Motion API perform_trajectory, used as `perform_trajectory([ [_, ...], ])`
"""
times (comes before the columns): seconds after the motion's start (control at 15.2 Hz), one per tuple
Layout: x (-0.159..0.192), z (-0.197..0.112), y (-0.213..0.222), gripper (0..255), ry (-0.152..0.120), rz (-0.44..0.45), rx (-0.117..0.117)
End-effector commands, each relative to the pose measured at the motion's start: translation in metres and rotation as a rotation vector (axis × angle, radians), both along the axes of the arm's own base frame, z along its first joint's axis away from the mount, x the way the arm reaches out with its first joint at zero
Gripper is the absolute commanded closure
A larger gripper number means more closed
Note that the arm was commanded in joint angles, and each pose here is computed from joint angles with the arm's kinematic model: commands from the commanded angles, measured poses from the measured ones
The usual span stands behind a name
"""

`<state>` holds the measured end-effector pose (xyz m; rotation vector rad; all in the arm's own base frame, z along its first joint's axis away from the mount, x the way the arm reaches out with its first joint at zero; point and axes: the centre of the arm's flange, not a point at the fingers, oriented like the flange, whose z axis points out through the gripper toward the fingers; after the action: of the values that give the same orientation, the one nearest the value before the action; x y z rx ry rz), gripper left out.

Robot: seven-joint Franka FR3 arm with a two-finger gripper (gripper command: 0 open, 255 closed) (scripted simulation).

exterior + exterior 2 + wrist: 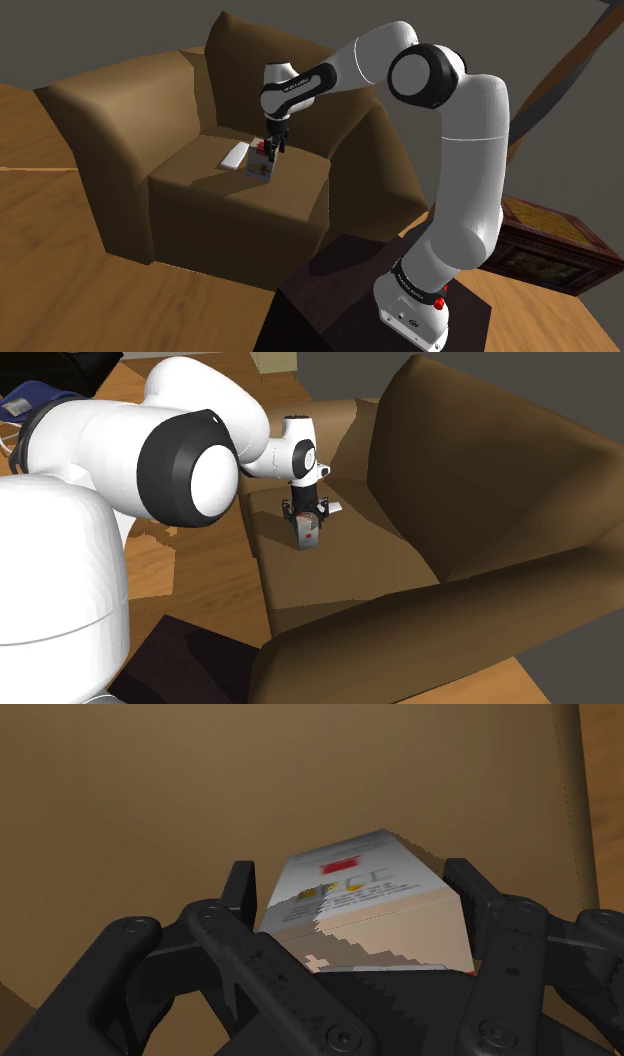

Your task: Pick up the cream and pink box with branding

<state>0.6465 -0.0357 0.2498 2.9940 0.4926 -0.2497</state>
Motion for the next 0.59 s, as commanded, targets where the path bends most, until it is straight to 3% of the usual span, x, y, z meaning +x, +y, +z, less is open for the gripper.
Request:
perform_trajectory([
  [0.0, 0.001, -0.001, 0.0, 255, 0.002, 0.0, 0.0],
  [0.53, 0.001, 0.042, 0.0, 255, 0.002, 0.0, 0.0],
])
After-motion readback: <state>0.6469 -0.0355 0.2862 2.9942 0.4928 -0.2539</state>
